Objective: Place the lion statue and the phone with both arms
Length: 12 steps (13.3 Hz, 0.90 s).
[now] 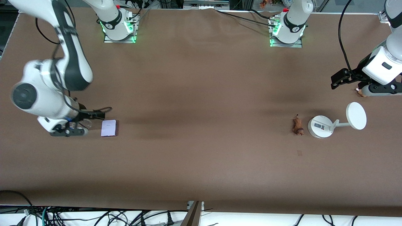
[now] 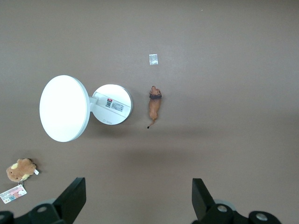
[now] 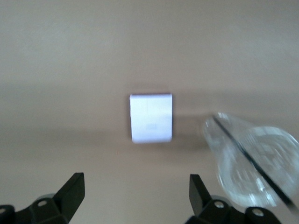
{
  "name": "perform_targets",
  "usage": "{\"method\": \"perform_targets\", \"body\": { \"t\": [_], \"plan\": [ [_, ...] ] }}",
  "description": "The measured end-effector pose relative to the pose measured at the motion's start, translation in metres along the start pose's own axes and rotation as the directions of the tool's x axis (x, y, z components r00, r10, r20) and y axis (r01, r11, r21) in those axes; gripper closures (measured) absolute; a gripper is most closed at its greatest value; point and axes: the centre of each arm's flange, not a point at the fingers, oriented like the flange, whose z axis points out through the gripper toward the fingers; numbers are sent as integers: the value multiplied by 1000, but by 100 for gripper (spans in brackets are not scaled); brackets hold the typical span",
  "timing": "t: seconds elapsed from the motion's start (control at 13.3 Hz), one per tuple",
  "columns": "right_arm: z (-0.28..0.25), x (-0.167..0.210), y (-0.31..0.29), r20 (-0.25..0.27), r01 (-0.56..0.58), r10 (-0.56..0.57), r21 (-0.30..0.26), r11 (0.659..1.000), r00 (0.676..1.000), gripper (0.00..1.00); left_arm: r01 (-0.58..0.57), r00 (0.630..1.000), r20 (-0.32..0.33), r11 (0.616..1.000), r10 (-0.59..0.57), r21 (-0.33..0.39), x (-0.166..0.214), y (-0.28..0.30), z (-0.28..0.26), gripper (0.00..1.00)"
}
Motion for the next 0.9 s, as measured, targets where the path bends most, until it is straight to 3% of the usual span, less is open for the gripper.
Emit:
{"method": "perform_targets", "body": {
  "t": [0.3, 0.6, 0.9],
  "plan": [
    [-101, -30, 0, 45, 4, -4, 4, 1000, 999, 0, 0, 1000, 0, 1000, 0, 0, 0, 0, 0, 0],
    [-164, -59, 4, 17, 2, -2, 10, 1000, 1000, 0, 0, 1000, 0, 1000, 0, 0, 0, 0, 0, 0],
    [-190, -81, 7, 3, 2, -2, 14, 1000, 1000, 0, 0, 1000, 1, 1000, 0, 0, 0, 0, 0, 0]
  ]
}}
